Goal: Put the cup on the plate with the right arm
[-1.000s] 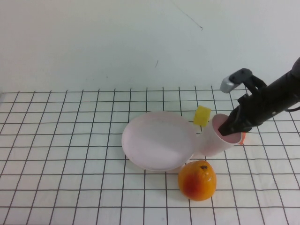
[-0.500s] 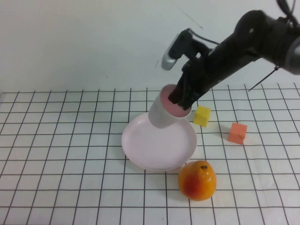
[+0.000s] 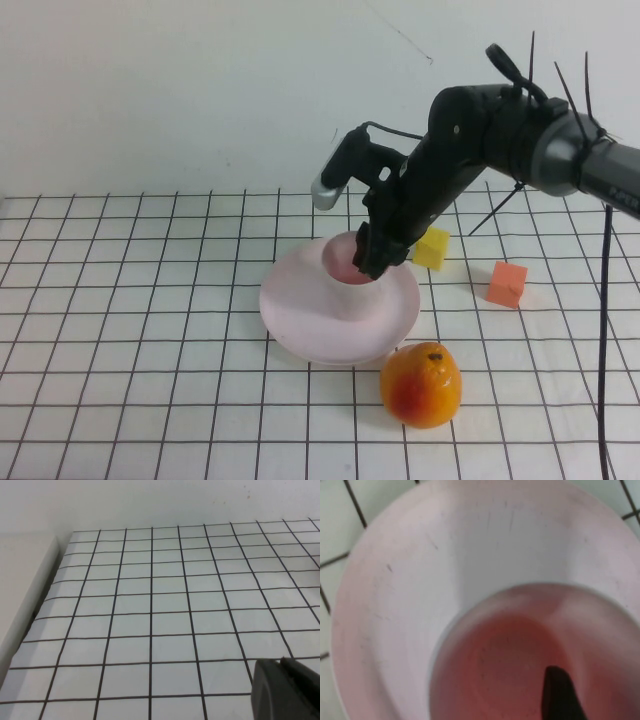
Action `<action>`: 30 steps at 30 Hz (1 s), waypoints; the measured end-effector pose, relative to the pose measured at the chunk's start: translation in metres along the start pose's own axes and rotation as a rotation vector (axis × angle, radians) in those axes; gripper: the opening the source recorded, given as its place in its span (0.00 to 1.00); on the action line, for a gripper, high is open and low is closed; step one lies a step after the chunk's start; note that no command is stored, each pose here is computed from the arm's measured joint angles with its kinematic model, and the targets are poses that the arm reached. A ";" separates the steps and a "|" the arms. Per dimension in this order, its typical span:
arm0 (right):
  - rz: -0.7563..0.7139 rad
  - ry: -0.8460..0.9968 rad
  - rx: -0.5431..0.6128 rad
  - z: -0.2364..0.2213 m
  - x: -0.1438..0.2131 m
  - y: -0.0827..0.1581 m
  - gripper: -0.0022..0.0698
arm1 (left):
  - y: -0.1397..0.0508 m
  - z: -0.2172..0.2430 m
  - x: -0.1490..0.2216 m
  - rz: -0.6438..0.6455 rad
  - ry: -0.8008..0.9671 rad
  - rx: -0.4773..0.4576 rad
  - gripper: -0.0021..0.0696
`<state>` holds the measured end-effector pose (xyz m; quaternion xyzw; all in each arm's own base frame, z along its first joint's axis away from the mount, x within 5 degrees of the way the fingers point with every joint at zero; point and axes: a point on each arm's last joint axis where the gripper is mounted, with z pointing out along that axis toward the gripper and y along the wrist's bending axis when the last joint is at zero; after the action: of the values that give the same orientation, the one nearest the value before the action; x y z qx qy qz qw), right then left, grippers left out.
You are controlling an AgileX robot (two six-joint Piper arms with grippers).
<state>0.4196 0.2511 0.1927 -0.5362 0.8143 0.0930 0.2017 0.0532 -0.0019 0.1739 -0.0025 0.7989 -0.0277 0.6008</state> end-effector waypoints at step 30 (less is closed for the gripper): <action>-0.108 -0.160 0.842 -0.393 0.035 0.068 0.03 | 0.000 0.000 0.000 0.000 0.000 0.000 0.02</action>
<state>0.2559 0.1049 0.5275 -0.4398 0.7338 -0.2168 0.4701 0.0532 -0.0019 0.1739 -0.0025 0.7989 -0.0277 0.6008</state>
